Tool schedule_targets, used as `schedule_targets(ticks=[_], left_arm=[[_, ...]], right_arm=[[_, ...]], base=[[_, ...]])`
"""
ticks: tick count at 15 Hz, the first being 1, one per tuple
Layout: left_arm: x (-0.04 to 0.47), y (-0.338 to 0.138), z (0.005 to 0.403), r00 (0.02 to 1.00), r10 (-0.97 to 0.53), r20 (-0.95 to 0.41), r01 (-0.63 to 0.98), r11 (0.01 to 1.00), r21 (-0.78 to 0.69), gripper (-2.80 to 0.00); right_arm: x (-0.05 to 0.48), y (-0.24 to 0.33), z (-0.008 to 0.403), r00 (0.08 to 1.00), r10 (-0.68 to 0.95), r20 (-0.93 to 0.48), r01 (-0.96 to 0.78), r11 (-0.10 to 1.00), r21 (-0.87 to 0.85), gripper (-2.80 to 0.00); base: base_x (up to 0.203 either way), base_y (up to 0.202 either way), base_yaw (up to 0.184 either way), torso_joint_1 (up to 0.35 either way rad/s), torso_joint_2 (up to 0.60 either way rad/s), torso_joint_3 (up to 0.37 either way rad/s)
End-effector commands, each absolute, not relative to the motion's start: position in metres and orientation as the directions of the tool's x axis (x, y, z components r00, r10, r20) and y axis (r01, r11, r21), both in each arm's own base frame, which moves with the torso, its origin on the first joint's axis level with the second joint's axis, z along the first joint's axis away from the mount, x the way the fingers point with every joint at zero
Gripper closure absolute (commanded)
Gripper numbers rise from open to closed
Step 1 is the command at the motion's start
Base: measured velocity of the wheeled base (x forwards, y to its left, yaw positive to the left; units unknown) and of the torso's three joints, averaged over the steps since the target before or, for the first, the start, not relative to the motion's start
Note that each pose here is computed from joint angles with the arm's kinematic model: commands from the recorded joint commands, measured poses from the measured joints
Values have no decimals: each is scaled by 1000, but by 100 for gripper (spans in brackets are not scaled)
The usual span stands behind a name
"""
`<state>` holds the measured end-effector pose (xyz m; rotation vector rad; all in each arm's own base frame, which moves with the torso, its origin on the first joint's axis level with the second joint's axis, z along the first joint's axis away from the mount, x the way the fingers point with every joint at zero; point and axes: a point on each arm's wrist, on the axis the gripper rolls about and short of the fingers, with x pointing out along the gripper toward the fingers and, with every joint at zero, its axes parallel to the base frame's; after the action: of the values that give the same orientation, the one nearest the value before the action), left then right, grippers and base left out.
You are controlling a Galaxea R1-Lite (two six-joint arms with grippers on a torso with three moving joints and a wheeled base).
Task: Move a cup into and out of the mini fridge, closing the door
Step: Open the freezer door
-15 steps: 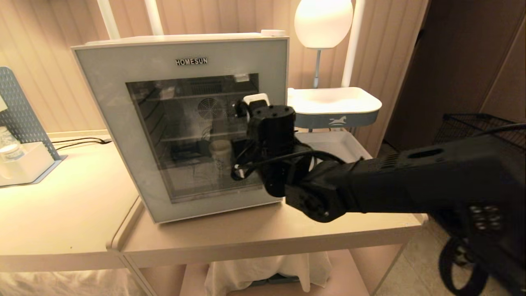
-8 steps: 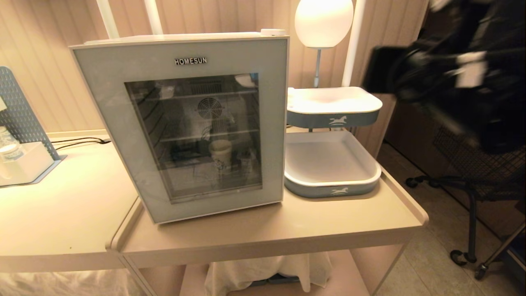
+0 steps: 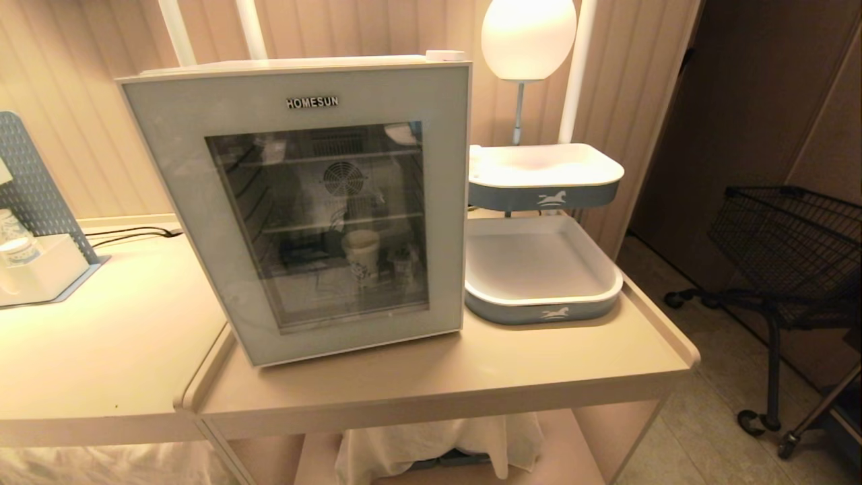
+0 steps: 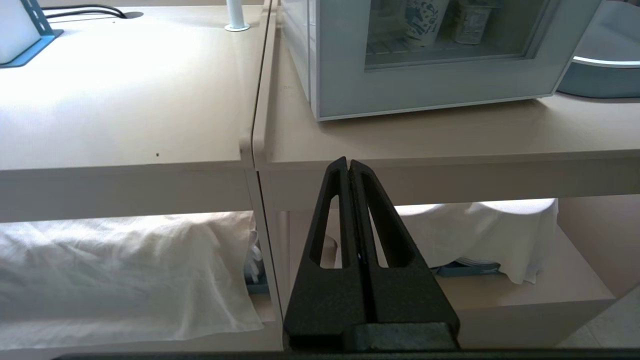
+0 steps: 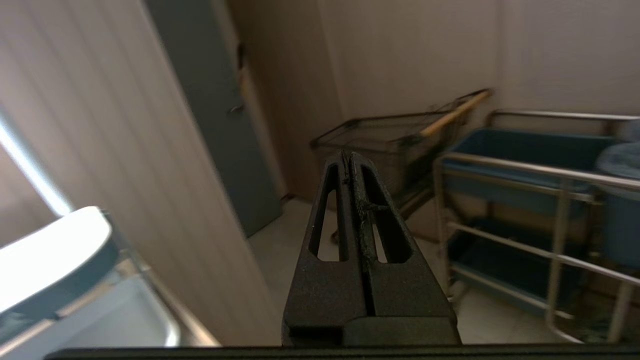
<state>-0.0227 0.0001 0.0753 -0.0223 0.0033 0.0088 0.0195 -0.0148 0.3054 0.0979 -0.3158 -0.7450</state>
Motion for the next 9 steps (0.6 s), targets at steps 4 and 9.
schedule_targets(ticks=[4, 9], left_arm=[[-23, 0, 75, 1000, 9, -5, -9, 1000, -23, 0], [-23, 0, 75, 1000, 9, -5, -9, 1000, -23, 0]], right_arm=[[-84, -14, 205, 663, -559, 498, 504, 825, 254, 0], [-28, -5, 106, 925, -219, 312, 233, 972, -10, 0]], base=[[0, 0, 0, 0, 0, 0], [0, 0, 0, 0, 0, 0]])
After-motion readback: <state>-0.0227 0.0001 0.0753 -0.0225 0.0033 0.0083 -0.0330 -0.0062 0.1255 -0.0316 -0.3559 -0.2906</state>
